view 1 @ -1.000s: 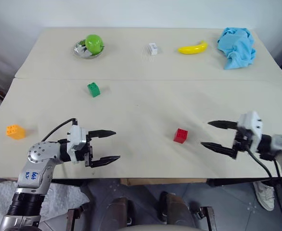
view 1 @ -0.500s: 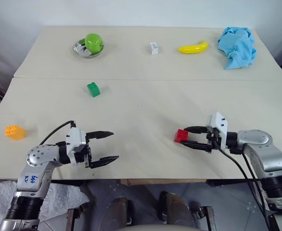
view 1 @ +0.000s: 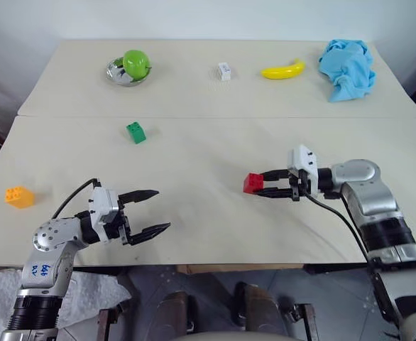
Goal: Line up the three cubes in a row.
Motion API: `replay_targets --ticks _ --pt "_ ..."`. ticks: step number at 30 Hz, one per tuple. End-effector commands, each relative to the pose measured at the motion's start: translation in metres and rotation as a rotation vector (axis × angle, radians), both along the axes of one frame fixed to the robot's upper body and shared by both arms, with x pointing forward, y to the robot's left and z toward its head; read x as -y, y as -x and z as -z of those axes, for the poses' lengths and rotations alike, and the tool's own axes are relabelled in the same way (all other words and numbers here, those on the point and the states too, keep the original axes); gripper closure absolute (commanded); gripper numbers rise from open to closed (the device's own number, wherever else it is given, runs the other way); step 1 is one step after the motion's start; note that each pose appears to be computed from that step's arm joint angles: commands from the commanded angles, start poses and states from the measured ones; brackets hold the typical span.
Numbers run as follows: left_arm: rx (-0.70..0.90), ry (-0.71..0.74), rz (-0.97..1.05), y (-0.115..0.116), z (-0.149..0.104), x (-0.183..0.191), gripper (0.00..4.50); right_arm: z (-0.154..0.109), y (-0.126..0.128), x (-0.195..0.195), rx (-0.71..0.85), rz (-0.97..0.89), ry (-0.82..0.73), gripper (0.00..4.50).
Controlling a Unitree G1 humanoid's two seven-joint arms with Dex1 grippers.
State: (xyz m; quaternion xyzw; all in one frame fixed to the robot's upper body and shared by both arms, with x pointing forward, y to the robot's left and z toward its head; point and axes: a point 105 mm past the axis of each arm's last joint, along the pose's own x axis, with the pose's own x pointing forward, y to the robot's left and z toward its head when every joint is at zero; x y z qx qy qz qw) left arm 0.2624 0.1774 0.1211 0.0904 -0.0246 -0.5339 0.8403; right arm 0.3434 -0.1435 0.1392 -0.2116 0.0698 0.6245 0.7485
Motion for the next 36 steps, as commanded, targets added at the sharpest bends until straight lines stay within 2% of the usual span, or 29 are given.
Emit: replay_targets --ticks 1,8,19,20,24,27,31,36 --pt "0.024 0.006 -0.025 0.0 -0.004 -0.006 0.0 0.001 -0.003 -0.002 -0.009 -0.083 0.037 3.03" --pt "0.03 -0.003 -0.061 0.003 -0.004 -0.014 0.0 0.0 -0.025 -0.011 0.007 -0.083 0.089 3.03" --pt "0.025 0.0 -0.097 0.01 0.001 -0.017 0.0 0.0 -0.035 -0.011 0.01 -0.059 0.12 3.03" --pt "0.024 0.001 -0.097 0.01 0.001 -0.016 0.0 0.0 -0.035 -0.011 0.0 -0.056 0.116 2.3" --pt "-0.012 0.001 -0.09 0.013 0.002 -0.017 0.0 -0.015 -0.033 -0.014 0.091 -0.097 0.06 1.01" --pt "0.02 0.0 -0.147 0.012 -0.003 -0.023 0.0 -0.033 -0.028 -0.009 0.173 -0.13 -0.007 0.03" --pt "0.1 0.064 -0.384 0.012 -0.008 -0.051 0.0 -0.045 -0.009 0.014 0.218 -0.138 -0.102 0.03" --pt "0.136 0.144 -0.678 0.028 -0.006 -0.094 0.0 -0.051 0.02 0.034 0.233 -0.08 -0.275 0.03"
